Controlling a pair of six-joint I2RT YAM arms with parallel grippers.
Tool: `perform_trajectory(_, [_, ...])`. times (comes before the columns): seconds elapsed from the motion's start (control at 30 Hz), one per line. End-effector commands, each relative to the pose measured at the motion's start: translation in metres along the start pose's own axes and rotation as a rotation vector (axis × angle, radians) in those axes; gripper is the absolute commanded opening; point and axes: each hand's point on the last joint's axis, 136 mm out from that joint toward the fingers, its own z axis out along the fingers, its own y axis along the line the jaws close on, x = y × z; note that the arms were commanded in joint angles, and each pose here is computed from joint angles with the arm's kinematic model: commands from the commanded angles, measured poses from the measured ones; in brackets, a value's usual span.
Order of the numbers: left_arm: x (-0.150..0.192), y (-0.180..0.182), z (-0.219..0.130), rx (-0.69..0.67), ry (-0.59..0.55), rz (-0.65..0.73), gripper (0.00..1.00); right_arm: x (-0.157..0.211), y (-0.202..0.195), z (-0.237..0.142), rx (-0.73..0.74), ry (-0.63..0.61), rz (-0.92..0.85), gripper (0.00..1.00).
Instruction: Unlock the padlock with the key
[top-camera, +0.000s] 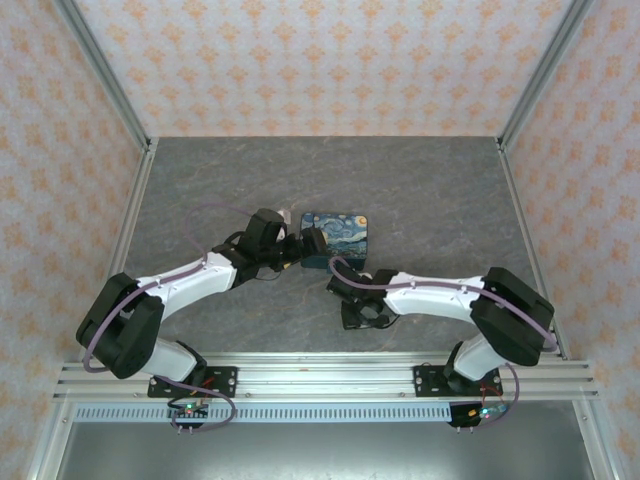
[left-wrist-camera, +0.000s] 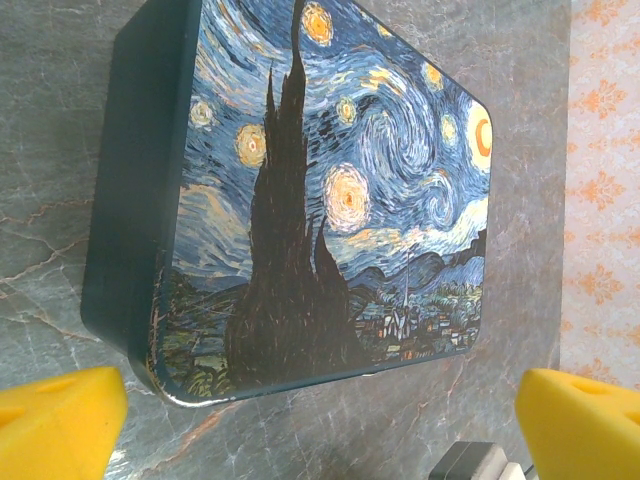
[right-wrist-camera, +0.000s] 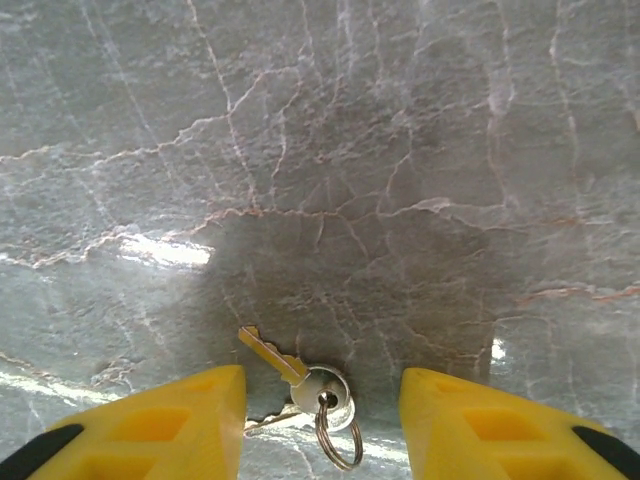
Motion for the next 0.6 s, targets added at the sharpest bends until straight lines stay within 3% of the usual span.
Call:
perform_trajectory(0.0, [0.004, -0.005, 0.001, 0.023, 0.002, 0.008, 1.00, -0.003, -0.014, 0.005, 0.096, -0.017, -0.040, 0.42])
perform_trajectory(0.23, [0.005, -0.003, 0.000, 0.018, 0.004, 0.005, 1.00, -0.007, -0.019, 0.013, 0.114, -0.020, -0.025, 0.24])
perform_trajectory(0.57, [0.004, -0.004, 0.000, 0.021, 0.002, 0.005, 1.00, -0.012, -0.022, 0.021, 0.000, -0.016, 0.116, 0.00])
